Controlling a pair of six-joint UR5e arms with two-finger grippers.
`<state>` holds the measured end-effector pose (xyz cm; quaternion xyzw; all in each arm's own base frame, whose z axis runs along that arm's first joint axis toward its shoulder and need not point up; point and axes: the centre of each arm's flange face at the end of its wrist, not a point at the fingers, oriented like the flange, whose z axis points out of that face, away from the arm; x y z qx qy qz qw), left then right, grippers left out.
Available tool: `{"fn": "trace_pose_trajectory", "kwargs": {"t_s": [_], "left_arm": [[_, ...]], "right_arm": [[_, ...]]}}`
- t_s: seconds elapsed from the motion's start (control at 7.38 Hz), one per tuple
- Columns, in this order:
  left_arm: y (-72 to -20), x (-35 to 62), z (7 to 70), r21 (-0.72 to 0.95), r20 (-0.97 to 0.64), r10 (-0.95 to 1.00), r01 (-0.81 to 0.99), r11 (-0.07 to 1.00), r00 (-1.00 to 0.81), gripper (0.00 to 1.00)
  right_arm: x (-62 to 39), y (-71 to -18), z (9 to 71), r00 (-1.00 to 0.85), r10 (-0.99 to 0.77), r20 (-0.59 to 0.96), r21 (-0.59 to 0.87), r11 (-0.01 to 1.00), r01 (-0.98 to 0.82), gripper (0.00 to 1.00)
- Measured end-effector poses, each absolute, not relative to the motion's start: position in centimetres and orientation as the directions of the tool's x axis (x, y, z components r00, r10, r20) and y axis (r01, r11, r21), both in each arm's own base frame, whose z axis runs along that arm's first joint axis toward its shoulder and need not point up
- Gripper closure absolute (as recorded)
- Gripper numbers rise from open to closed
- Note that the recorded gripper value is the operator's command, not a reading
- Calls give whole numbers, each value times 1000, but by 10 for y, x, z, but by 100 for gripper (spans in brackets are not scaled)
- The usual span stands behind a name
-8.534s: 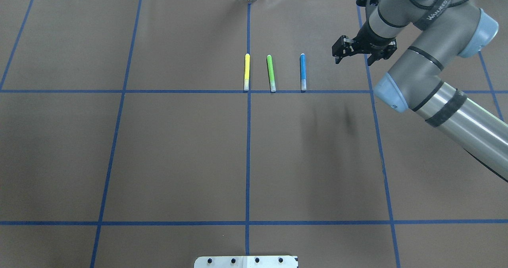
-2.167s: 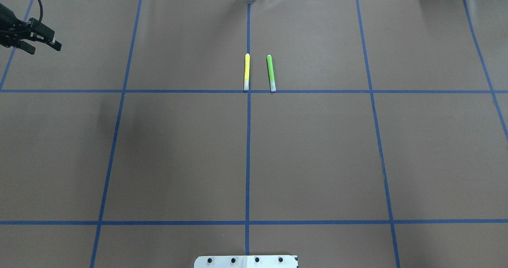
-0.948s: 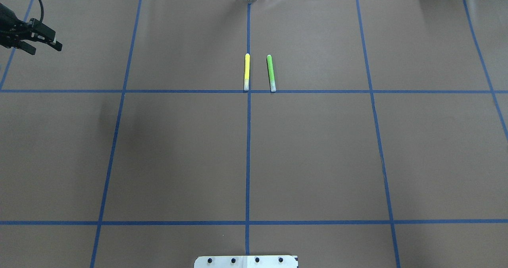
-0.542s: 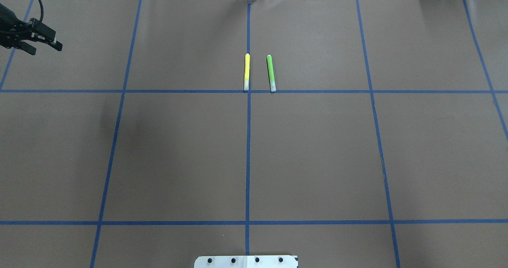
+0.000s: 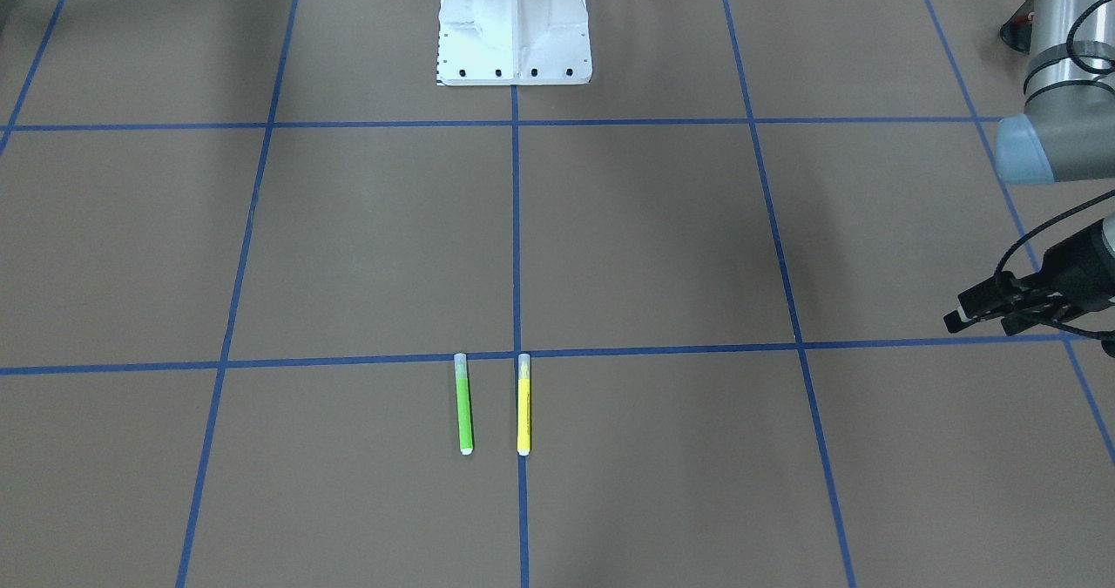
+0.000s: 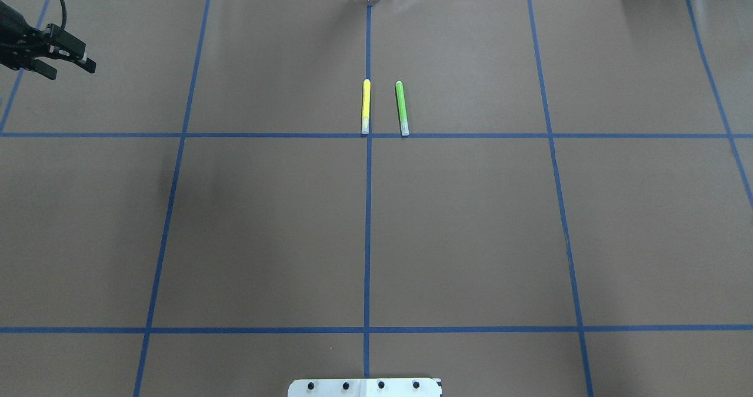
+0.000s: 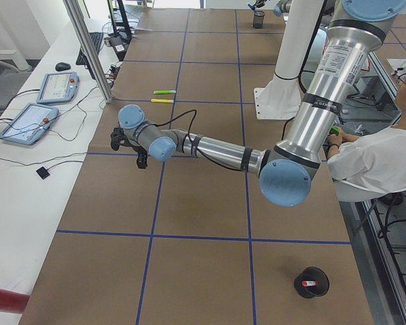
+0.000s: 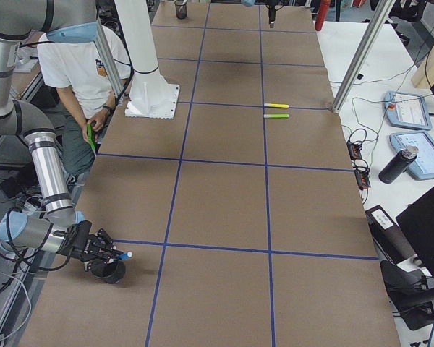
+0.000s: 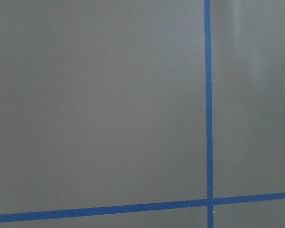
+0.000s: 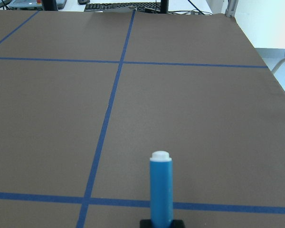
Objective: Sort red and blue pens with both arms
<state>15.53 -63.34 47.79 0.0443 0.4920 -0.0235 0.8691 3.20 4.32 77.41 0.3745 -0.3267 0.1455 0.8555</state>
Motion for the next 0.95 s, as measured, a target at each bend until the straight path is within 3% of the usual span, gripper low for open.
{"fn": "trace_pose_trajectory", "kwargs": {"t_s": [0.95], "left_arm": [[-633, 157, 474, 43, -859, -10, 92, 995, 511, 8]], "right_arm": [[20, 61, 779, 752, 113, 650, 518, 658, -547, 100]]}}
